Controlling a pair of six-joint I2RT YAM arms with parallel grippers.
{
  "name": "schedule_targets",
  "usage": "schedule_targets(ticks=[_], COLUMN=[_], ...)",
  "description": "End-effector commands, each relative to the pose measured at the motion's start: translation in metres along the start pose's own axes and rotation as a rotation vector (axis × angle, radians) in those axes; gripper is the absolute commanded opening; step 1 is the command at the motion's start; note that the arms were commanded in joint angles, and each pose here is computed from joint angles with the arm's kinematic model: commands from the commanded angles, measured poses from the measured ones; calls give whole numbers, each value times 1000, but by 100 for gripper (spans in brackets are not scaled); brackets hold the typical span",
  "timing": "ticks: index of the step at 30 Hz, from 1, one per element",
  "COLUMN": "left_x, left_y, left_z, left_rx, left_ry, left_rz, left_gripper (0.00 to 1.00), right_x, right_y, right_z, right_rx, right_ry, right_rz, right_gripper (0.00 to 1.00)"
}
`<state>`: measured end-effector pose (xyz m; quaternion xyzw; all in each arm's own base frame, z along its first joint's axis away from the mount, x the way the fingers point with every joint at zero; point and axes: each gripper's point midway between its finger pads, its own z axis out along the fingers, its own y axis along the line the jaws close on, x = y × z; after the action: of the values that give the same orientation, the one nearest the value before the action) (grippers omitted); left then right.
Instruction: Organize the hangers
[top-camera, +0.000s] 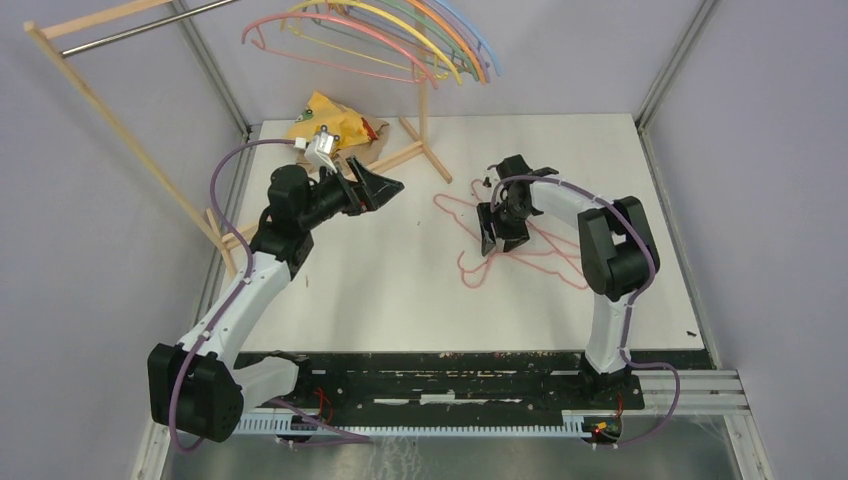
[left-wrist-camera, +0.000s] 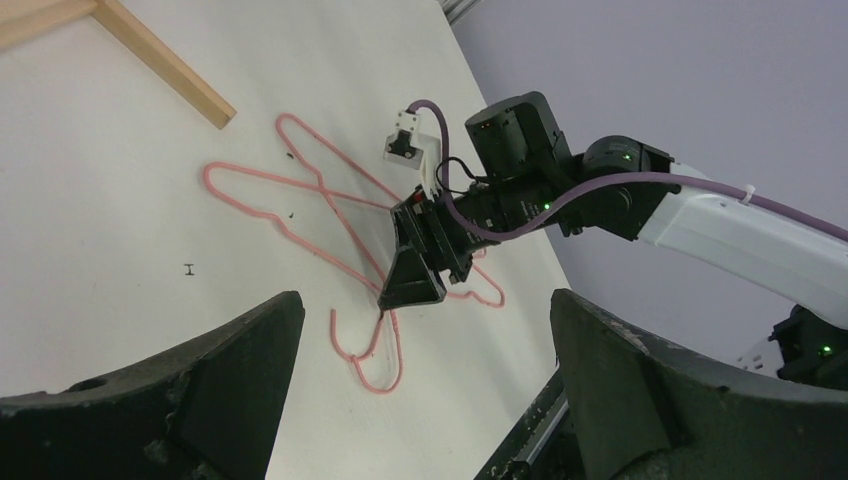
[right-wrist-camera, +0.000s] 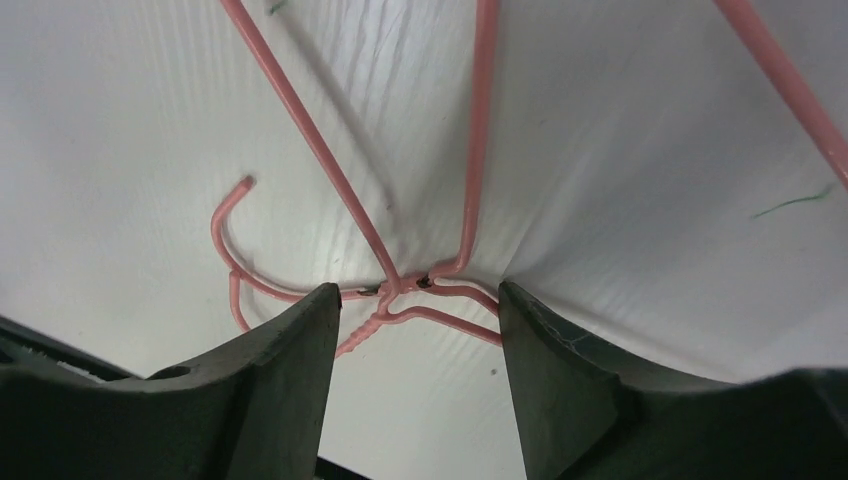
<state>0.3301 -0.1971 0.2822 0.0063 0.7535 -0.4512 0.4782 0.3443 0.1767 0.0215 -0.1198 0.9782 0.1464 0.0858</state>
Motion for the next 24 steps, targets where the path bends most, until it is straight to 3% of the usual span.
schedule_targets(ticks=[1, 3, 6, 8, 16, 24], left_x=[-7, -8, -10, -11, -5, -1], left_y=[-8, -8, -9, -11, -9, -6], left_z=[2, 1, 1, 0, -5, -5], left_rx=[48, 46, 47, 51, 38, 40], left_ry=[-30, -35, -42, -43, -41, -36], left_rz=[30, 29, 28, 26, 27, 14], left_gripper=[99, 99, 99, 99, 99, 99], right_x=[18, 18, 11, 3, -12, 1], right_y=[38, 43, 46, 45, 50, 42], right_z=[-17, -17, -11, -5, -7, 12], right_rx=[-128, -131, -136, -127, 73, 181], right_ry=[16, 17, 22, 27, 8, 62], right_rz=[21, 6, -3, 4, -157, -197], right_gripper=[67, 63, 49, 46, 47, 47])
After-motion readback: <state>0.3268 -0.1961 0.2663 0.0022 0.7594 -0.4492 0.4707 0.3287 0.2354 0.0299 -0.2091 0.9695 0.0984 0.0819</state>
